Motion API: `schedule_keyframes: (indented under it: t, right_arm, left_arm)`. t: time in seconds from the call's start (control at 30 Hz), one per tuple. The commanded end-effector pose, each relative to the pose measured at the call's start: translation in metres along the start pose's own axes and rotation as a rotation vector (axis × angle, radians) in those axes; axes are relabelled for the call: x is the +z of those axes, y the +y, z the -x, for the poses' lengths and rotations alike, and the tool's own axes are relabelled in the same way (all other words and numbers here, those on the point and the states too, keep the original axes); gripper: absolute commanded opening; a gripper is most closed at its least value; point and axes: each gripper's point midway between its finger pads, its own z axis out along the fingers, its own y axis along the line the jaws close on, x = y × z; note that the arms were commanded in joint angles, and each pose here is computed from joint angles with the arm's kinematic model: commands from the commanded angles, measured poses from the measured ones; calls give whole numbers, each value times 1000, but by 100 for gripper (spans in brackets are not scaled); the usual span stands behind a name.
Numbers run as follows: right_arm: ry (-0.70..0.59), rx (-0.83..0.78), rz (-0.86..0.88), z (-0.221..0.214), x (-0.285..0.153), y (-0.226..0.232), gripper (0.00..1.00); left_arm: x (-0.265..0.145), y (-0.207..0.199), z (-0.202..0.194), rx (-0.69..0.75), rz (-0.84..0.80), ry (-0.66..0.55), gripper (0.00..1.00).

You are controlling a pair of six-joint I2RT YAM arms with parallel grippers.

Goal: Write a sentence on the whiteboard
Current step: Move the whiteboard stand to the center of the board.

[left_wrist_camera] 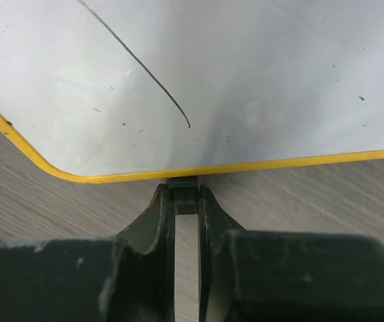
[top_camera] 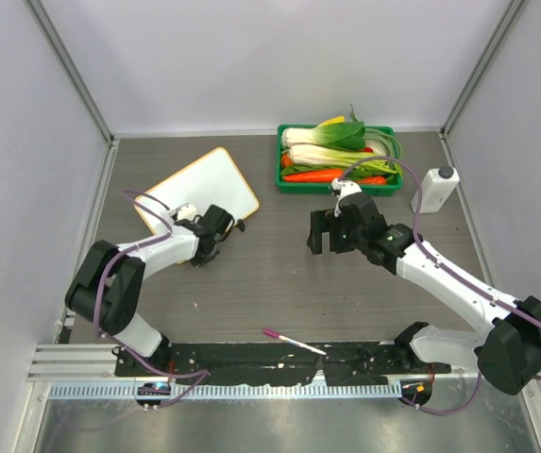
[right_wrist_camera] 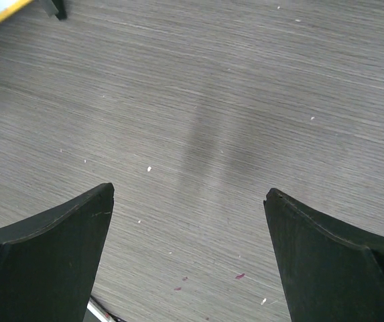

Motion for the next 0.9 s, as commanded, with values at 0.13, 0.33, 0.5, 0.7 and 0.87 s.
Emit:
schedule_keyframes:
  t: [0.13,0.33,0.5,0.7,0.87]
  right_arm:
    - [-95,42,-28,23,-17,-8,99]
    - [-108,55,-42,25,-22,-14,99]
    - [-113,63,-63,23,-24,-21,99]
    - [-127,69,-79,25,-28,-27,99]
    - [-127,72,-89,24,-30,-31,99]
  left_arm:
    - [-25,-18,-60,219,-48,92,0]
    - [-36,-47,-78,389,-49,39,0]
    - [-48,-81,-102,497,-168,38,0]
    - [-69,-124,-116,601,-331,18,0]
    - [-82,-148,-119,668,-394,-4,0]
